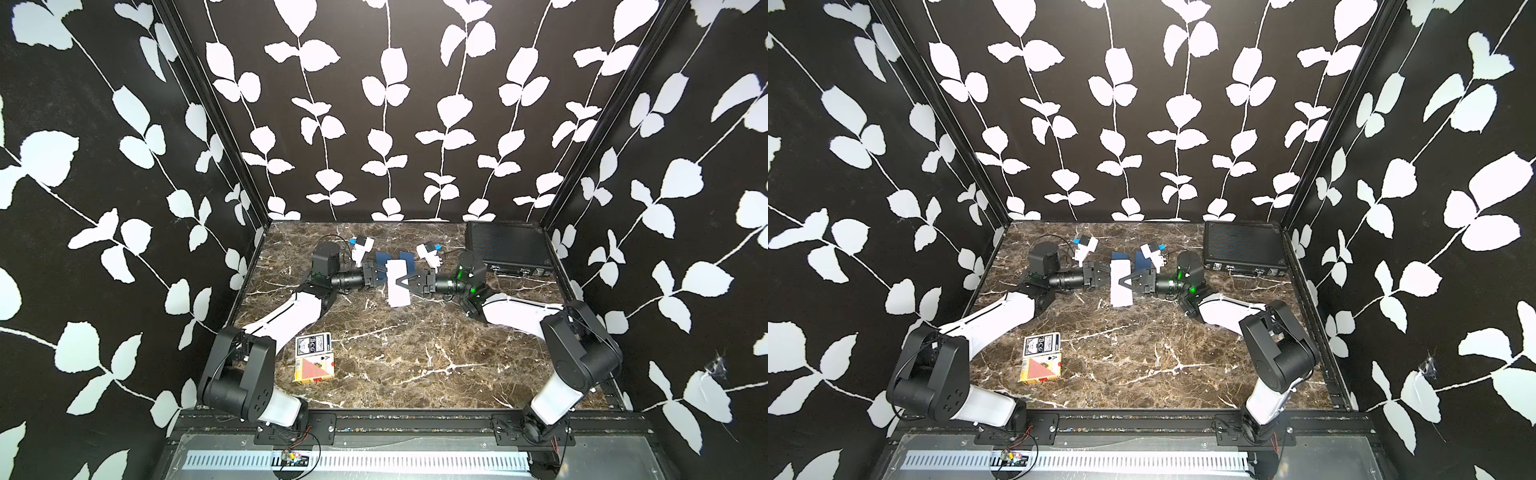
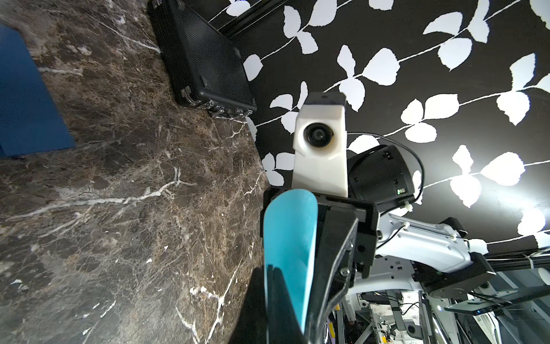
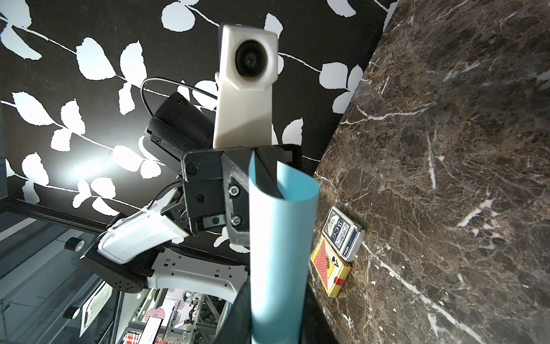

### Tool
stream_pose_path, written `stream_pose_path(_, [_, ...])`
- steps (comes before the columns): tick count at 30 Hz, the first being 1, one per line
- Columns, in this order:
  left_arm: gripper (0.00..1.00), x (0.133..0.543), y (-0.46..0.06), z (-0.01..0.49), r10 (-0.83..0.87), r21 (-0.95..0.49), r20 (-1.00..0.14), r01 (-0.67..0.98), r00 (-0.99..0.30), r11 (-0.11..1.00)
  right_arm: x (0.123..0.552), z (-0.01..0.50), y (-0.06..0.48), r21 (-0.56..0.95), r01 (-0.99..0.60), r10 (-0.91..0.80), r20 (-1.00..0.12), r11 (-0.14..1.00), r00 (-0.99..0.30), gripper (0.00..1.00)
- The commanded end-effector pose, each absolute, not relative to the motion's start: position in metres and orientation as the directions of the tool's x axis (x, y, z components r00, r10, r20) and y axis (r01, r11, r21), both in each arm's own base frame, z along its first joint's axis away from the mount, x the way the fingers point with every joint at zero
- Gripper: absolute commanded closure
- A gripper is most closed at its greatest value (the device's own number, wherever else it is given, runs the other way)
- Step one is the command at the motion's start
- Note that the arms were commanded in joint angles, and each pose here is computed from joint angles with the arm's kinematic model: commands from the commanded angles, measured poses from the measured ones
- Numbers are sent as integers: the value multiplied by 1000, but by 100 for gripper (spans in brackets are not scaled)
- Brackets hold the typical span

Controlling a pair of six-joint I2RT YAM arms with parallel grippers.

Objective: Fold the square paper along the opposite sides
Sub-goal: Fold the paper.

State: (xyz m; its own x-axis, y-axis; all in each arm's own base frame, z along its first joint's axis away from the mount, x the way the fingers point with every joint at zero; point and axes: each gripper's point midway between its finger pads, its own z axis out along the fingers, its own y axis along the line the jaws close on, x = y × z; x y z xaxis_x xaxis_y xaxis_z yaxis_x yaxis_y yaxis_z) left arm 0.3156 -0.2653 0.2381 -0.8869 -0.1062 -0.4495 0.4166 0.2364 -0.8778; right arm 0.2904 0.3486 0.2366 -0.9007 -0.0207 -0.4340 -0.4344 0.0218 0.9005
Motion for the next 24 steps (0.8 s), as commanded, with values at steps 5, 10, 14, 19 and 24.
stream_pose_path(5, [100,313,-263,257,-112,-854,-502,471,-857,222,285,251,348,877,-479,-43,-480,-19,-876,78])
stream_pose_path(10, [100,313,-263,259,-113,-852,-505,474,-856,222,283,251,349,879,-477,-63,-478,-26,-876,79])
stream_pose_path(14, [100,313,-263,259,-115,-852,-505,474,-855,221,283,252,348,878,-478,-63,-479,-23,-876,81])
stream_pose_path(19, [100,313,-263,260,-118,-852,-506,474,-854,220,286,251,349,880,-476,-49,-476,-9,-878,84])
stream_pose_path(24, [100,313,-263,258,-119,-853,-504,472,-855,222,288,250,351,880,-474,-45,-474,3,-880,87])
